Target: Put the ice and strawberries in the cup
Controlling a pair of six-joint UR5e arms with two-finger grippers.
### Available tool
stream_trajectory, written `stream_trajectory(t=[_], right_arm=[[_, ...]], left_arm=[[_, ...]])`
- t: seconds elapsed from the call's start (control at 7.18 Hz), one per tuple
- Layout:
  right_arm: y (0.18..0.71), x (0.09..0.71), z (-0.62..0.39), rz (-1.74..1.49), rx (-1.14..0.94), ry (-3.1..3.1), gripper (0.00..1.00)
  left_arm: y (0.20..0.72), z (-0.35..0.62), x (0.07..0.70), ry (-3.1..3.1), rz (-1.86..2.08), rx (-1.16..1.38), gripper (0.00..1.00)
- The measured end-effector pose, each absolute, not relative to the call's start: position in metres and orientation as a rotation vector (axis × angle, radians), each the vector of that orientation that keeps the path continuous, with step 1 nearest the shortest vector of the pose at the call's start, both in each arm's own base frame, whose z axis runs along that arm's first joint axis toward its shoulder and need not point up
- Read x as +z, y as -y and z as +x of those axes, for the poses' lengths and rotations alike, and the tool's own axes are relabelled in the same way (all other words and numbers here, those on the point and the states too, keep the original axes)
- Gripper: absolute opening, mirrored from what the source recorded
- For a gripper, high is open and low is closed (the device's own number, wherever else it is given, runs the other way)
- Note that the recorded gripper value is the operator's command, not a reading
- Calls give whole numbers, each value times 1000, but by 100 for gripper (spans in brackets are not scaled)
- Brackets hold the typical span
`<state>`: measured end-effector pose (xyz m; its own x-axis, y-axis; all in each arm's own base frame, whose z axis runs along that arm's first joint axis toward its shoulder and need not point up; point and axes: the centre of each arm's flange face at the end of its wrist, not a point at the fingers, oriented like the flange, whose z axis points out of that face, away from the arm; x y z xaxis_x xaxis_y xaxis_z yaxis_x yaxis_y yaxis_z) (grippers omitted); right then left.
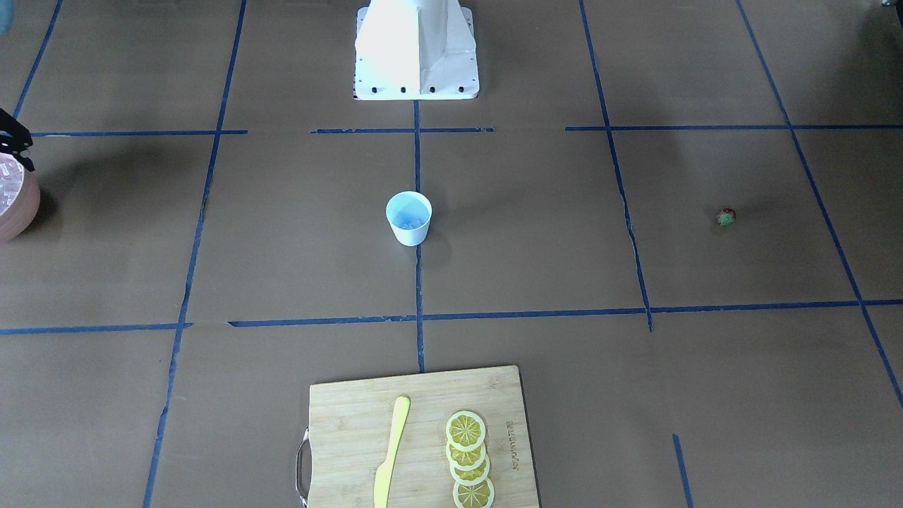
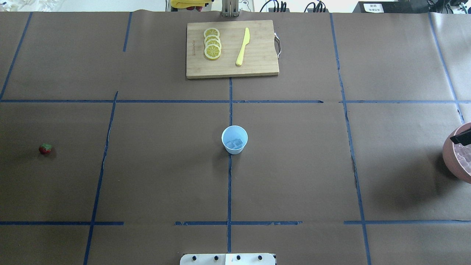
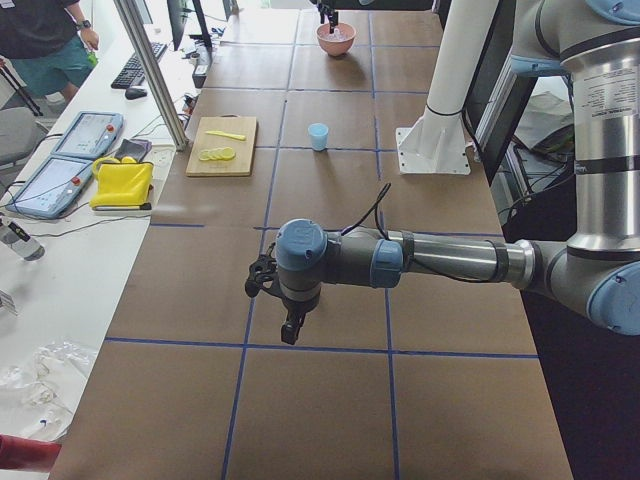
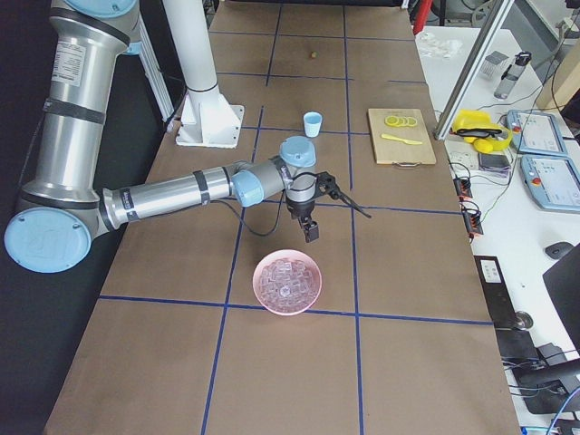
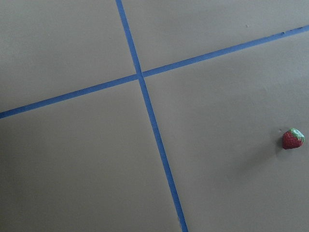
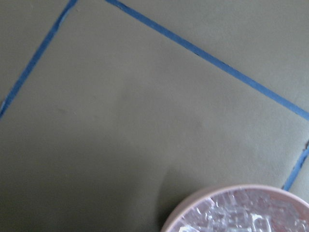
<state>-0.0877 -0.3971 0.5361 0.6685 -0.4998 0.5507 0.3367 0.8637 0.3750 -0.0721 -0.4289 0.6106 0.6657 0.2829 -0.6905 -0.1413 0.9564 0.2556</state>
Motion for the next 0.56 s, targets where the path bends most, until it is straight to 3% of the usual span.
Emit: stream_trajectory(t=[0.56], right_arm=[[370, 645, -60, 290, -535, 670, 91]], left_arm=[[429, -72, 611, -809, 186, 241, 100]])
